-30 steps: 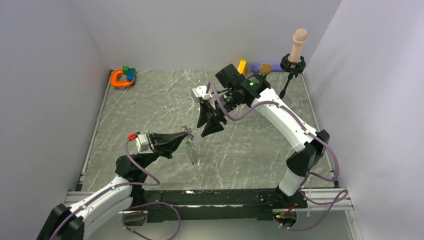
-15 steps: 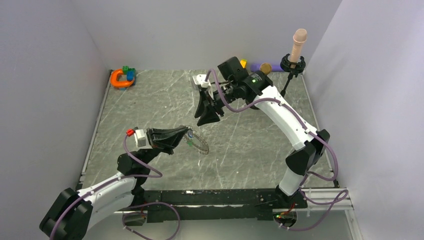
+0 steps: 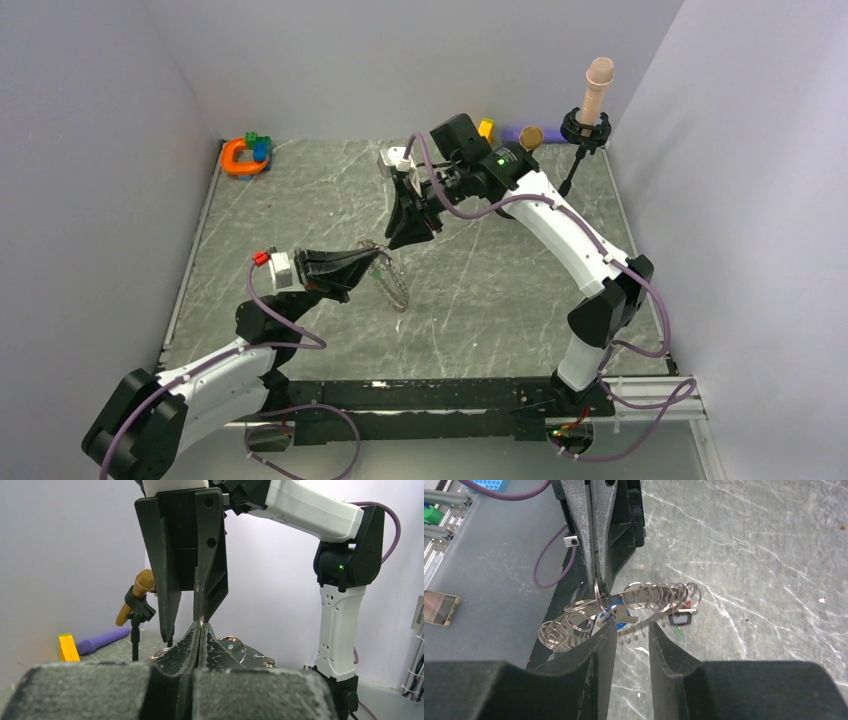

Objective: Put the keys on the keyring

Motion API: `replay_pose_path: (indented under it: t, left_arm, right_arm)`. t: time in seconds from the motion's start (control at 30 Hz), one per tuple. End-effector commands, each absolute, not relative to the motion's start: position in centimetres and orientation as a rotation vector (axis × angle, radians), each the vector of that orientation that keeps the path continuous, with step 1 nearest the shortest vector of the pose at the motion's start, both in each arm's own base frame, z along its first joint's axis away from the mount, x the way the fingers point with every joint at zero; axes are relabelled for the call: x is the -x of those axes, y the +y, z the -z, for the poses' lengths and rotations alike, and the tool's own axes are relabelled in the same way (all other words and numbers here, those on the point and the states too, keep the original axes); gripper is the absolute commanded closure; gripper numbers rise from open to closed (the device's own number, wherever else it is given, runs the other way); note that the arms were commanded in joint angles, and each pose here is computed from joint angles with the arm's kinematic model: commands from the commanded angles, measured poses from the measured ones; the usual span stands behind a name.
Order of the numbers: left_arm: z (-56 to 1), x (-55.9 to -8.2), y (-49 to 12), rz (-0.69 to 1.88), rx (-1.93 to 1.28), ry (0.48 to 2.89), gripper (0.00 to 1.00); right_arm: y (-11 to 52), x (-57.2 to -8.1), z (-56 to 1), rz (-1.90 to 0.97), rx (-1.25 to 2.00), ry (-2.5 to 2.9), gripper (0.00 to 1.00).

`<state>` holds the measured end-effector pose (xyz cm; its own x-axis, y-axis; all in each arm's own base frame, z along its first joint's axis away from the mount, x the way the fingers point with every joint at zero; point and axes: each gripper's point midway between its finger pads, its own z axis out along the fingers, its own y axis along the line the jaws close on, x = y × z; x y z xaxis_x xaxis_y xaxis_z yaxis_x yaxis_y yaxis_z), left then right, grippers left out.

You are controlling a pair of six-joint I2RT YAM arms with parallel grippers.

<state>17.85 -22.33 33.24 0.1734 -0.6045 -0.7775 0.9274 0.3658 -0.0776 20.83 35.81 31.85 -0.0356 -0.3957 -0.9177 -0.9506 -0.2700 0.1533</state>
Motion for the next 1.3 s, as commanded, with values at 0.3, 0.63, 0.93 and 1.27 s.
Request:
replay_pose_path:
  t: [0.3,0.63,0.93,1.27]
  left_arm:
    - [-38.3,-15.7,-20.7,1.128,-0.46,0.593,1.0]
    - [-38.2,-15.6,-20.4,1.109,-0.45,0.588,1.0]
    - [-38.2,-15.4,-20.1,1.104,-0.454,0.581,1.0]
    - [-38.2,-15.2,-20.6,1.126,-0.486,0.585,1.0]
  right_arm:
    - [36.2,-19.2,-34.3,-1.351,1.721,1.282,0.89]
    - [35.5,-19.6,-34.6,-1.278,1.716,1.309,0.72]
    - [34.7,-18.7,-34.7,-1.274,1.759,1.265,0.7]
    - [35.0,-18.1,-35.6,-1.34,1.759,1.206,0.67]
